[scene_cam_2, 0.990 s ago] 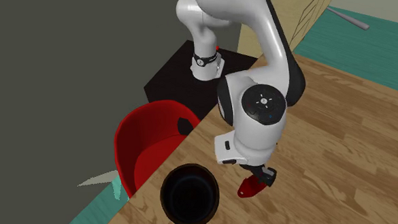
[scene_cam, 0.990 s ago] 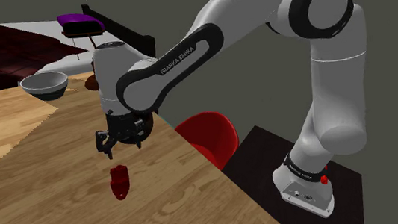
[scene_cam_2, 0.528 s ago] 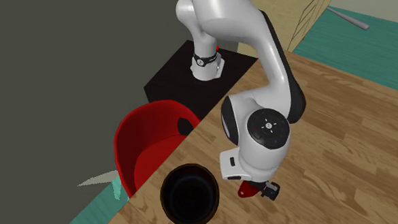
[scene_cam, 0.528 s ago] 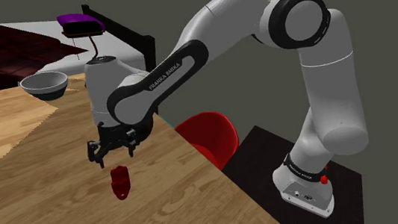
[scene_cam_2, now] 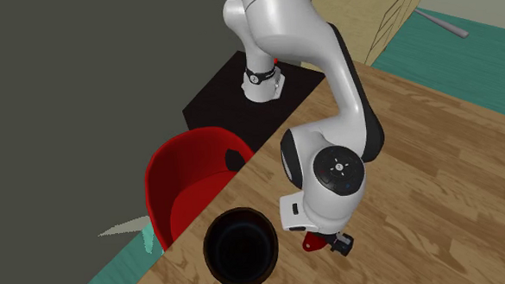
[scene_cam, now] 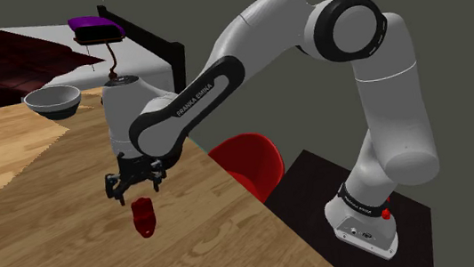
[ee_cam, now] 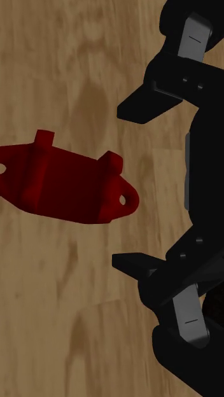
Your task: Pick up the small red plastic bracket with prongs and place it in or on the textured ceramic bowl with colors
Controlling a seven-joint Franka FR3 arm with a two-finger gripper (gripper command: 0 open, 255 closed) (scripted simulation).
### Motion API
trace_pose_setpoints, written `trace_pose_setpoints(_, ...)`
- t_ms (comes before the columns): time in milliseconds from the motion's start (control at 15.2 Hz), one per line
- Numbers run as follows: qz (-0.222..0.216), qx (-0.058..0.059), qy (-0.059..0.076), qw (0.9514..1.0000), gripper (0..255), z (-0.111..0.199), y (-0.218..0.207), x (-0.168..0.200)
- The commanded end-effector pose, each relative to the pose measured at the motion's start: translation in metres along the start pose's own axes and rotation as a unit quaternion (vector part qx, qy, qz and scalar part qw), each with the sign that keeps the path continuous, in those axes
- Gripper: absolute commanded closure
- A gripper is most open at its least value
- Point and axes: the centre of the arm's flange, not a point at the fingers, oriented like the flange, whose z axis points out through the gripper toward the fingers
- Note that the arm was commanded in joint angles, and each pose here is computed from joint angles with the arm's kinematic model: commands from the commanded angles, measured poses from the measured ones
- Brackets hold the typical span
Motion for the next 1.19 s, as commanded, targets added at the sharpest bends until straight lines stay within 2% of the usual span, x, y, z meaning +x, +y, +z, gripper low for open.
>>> trace_pose_setpoints(0,0.0,0.0,0.0,1.0,0,0.0,0.0,0.0)
trace_pose_setpoints(66,0.0,0.0,0.0,1.0,0,0.0,0.0,0.0)
trace_pose_setpoints(132,0.0,0.0,0.0,1.0,255,0.0,0.0,0.0)
trace_pose_setpoints(726,0.0,0.0,0.0,1.0,255,0.0,0.0,0.0)
trace_pose_setpoints(792,0.0,0.0,0.0,1.0,0,0.0,0.0,0.0)
trace_pose_setpoints(858,0.051,-0.021,0.03,0.998,0,-0.002,-0.011,-0.021)
trace_pose_setpoints(924,0.078,-0.032,0.046,0.9954,0,-0.002,-0.017,-0.032)
trace_pose_setpoints(1122,0.078,-0.032,0.046,0.9954,0,0.014,-0.016,-0.031)
